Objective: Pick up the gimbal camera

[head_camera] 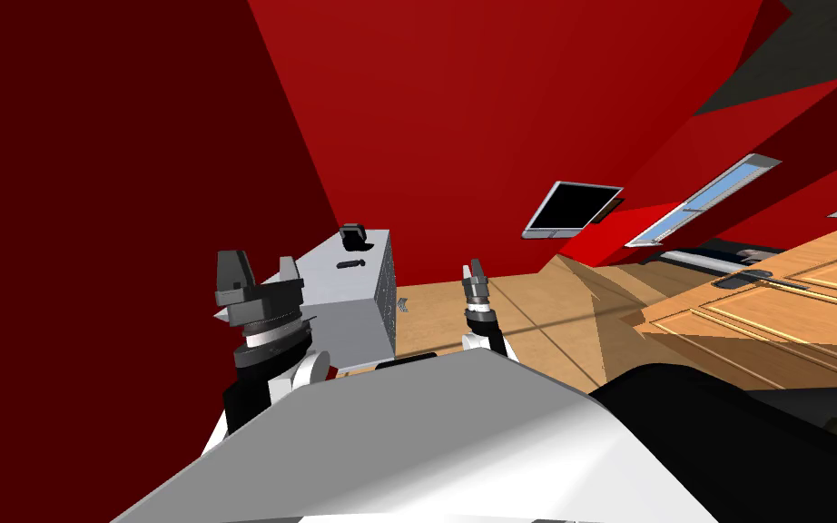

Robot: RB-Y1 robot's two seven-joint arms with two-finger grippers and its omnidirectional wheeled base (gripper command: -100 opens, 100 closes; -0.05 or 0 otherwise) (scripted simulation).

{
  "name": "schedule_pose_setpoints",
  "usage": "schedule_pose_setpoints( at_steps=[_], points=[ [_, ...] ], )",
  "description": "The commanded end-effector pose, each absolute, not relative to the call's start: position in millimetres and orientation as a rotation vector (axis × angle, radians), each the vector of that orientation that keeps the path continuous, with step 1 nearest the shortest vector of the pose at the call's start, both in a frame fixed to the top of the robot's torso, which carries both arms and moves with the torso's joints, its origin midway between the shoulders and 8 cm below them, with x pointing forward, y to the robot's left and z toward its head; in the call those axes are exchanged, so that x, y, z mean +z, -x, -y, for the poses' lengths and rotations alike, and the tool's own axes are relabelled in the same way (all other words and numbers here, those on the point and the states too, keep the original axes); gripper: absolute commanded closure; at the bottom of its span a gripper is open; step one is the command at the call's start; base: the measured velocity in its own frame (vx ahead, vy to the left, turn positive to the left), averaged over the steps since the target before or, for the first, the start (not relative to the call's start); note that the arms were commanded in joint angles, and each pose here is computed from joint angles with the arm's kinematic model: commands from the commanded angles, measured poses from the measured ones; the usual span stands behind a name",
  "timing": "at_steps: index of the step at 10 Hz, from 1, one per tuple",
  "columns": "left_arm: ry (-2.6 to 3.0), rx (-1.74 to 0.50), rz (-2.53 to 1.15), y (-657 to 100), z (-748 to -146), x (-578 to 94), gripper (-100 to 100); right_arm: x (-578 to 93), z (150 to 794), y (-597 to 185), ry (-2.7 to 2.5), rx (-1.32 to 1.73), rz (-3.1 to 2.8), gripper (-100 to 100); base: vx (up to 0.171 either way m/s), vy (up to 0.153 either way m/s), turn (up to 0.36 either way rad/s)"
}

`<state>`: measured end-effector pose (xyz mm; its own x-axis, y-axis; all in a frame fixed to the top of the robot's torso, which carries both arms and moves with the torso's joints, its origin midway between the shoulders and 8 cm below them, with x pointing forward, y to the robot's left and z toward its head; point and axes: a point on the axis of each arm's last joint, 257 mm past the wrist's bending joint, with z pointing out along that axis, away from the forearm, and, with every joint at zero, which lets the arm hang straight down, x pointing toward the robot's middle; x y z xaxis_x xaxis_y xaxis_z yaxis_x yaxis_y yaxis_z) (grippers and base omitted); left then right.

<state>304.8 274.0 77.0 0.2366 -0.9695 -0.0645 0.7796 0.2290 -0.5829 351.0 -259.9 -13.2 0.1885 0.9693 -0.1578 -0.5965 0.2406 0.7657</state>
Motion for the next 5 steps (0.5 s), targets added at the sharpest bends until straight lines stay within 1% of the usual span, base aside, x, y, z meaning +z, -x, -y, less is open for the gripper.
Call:
schedule_pose_setpoints(
  at_steps=[1, 3, 5],
  points=[
    [0.471, -1.272, -0.499, -313, -271, 75, -100, -13, 260, -351, -0.63, 1.21, -0.725, 0, -0.014, -0.014, -0.011],
    [0.461, -1.28, -0.552, -332, -268, 70, -100, -13, 260, -351, -0.63, 1.21, -0.725, 0, -0.036, -0.033, -0.019],
    [0.468, -1.28, -0.612, -358, -270, 60, -100, -13, 260, -351, -0.63, 1.21, -0.724, 0, -0.065, -0.047, -0.027]
  ],
)
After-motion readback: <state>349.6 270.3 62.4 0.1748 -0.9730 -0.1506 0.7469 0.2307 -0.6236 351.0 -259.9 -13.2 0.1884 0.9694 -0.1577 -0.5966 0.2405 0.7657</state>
